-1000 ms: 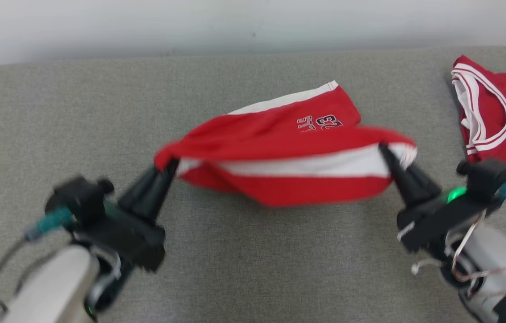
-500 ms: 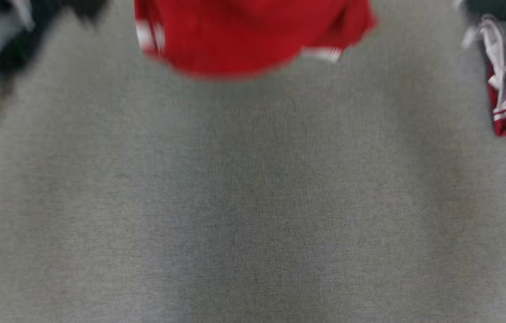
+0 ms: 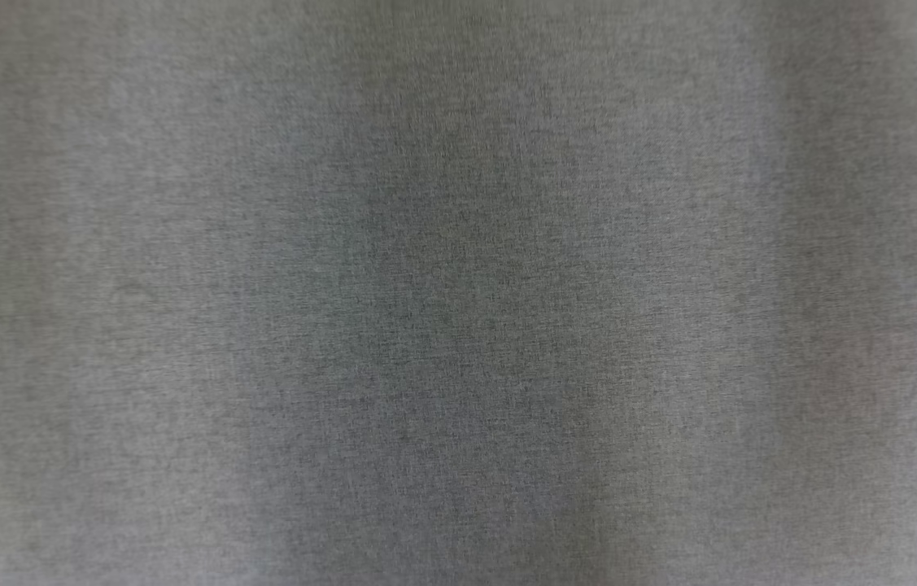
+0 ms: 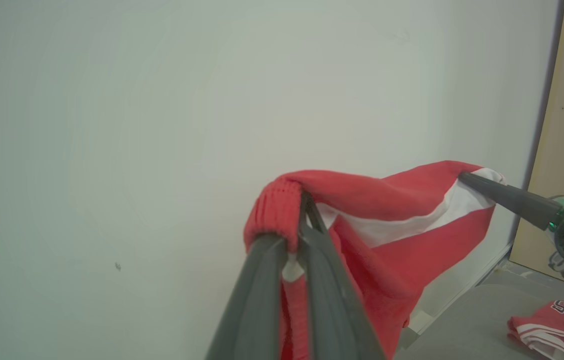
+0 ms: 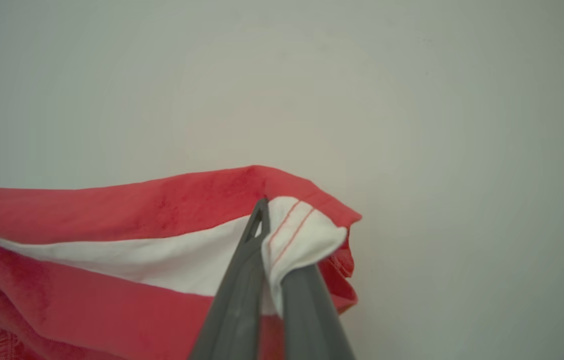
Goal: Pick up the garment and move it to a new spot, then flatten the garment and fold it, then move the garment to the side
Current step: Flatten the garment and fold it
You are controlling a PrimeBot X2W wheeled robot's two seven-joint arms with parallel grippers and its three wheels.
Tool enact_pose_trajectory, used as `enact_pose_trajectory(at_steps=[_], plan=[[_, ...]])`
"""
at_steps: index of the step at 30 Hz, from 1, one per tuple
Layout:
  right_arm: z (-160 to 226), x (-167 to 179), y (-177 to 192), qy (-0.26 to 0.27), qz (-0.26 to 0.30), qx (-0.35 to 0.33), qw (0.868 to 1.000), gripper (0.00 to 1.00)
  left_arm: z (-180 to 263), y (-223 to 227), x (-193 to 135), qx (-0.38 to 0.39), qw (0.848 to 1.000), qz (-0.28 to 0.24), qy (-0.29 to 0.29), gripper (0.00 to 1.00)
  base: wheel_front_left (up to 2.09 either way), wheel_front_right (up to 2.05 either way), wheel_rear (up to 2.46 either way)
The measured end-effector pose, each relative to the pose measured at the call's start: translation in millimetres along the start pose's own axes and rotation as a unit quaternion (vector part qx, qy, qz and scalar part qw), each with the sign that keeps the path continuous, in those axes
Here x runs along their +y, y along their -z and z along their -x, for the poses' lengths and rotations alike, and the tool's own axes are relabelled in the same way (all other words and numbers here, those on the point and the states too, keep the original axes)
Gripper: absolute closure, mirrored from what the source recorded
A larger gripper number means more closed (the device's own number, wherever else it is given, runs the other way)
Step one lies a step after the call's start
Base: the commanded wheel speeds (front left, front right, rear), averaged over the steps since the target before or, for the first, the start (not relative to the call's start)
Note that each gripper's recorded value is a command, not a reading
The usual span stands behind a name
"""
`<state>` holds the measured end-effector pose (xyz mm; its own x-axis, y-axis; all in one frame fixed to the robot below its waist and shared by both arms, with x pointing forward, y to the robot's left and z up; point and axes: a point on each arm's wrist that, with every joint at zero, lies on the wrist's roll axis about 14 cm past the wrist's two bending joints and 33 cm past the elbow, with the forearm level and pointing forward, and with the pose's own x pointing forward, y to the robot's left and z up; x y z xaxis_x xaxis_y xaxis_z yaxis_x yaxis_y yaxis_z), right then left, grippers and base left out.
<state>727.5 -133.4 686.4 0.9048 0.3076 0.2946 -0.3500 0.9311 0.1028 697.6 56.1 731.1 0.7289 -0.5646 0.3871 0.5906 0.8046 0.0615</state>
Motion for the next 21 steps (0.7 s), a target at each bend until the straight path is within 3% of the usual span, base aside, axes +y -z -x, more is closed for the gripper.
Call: enact_pose_trajectory(at_steps=[5,12,21], plan=[[0,-10,40,0.011,0.003,0.034,0.999,1.0,3,45,8,0.031,0.999,0.017,-0.009,1.0,0.0,0.0,0.0],[5,-18,61,0.019,0.0,0.052,0.998,1.0,8,72,12,0.046,0.998,0.04,-0.016,1.0,0.0,0.0,0.0],[40,-1,94,-0.003,-0.024,0.075,0.997,1.0,38,101,-12,0.078,0.995,0.067,0.009,1.0,0.0,0.0,0.0]])
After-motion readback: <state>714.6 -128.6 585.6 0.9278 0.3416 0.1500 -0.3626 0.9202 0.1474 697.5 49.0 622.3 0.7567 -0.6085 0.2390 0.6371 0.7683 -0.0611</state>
